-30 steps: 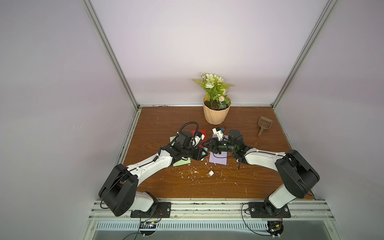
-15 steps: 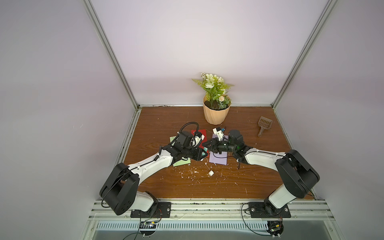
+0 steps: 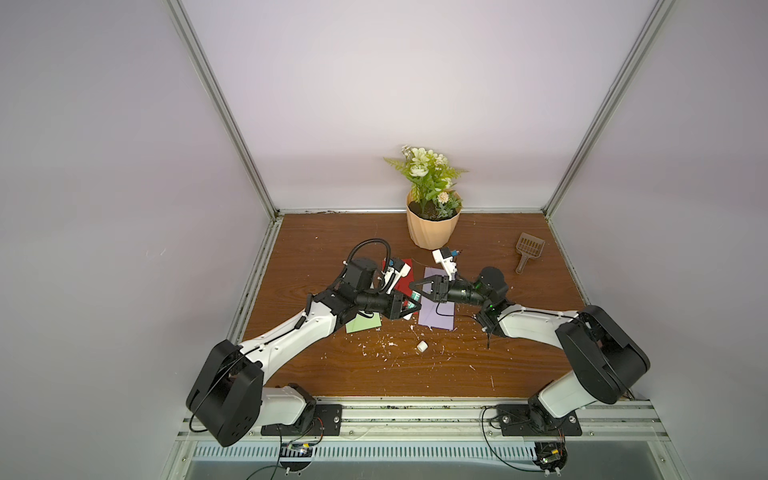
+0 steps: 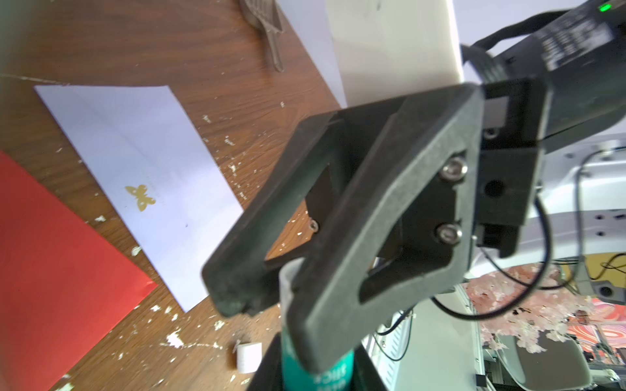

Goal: Seal the envelope with a glue stick
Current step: Screw the glue stick.

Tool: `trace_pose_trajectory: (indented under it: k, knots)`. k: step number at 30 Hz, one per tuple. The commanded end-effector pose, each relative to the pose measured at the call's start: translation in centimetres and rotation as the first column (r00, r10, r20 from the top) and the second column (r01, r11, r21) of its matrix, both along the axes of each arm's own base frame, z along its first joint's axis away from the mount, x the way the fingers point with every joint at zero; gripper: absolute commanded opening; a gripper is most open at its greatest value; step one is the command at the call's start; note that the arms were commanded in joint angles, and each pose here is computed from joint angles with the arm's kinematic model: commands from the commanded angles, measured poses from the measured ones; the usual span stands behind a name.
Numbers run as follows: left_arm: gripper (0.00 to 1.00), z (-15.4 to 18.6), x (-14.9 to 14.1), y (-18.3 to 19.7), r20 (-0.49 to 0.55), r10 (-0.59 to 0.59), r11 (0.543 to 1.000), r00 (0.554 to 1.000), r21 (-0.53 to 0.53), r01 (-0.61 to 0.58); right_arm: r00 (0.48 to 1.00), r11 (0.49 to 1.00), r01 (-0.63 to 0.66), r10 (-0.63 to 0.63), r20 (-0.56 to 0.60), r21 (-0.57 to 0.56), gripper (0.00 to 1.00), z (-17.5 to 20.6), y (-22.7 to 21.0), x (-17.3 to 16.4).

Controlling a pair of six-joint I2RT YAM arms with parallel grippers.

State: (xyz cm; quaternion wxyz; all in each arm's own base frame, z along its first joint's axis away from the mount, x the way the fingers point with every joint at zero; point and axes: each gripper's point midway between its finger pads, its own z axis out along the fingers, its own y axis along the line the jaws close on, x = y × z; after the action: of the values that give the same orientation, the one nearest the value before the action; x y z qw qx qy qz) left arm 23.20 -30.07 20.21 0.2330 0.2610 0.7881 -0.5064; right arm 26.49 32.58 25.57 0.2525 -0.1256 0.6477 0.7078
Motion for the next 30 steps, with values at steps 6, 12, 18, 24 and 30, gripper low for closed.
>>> trace_pose_trajectory:
  k: [6, 12, 18, 24, 30]
  knots:
    - [0.11, 6.3, -4.3, -1.1, 0.059, -0.221, 0.929, 0.974, -0.292, 0.228, 0.905, 0.927, -0.294, 0.191, 0.381, 0.233, 0.0, 9.4, -1.7, -7.9]
    - [0.11, 5.8, -4.5, -0.9, 0.06, -0.227, 0.936, 0.972, -0.262, 0.235, 0.858, 0.915, -0.341, 0.209, 0.47, 0.216, 0.0, 11.2, -2.3, -9.5]
    - [0.11, 2.4, -0.8, -0.1, 0.055, -0.052, 0.998, 0.997, -0.042, 0.054, 0.944, 0.957, -0.214, 0.15, 0.295, 0.198, 0.31, 9.4, -1.5, -5.5]
    - [0.11, 0.0, 2.3, 1.5, 0.091, 0.125, 0.985, 0.988, 0.105, -0.134, 0.996, 0.992, 0.035, -0.025, 0.09, -0.118, 0.45, 2.7, 0.6, 0.6]
    - [0.11, -3.0, 4.0, 2.5, 0.086, 0.203, 0.952, 0.975, 0.215, -0.217, 0.987, 0.944, 0.143, -0.159, -0.029, -0.296, 0.47, -1.3, 0.8, 3.8]
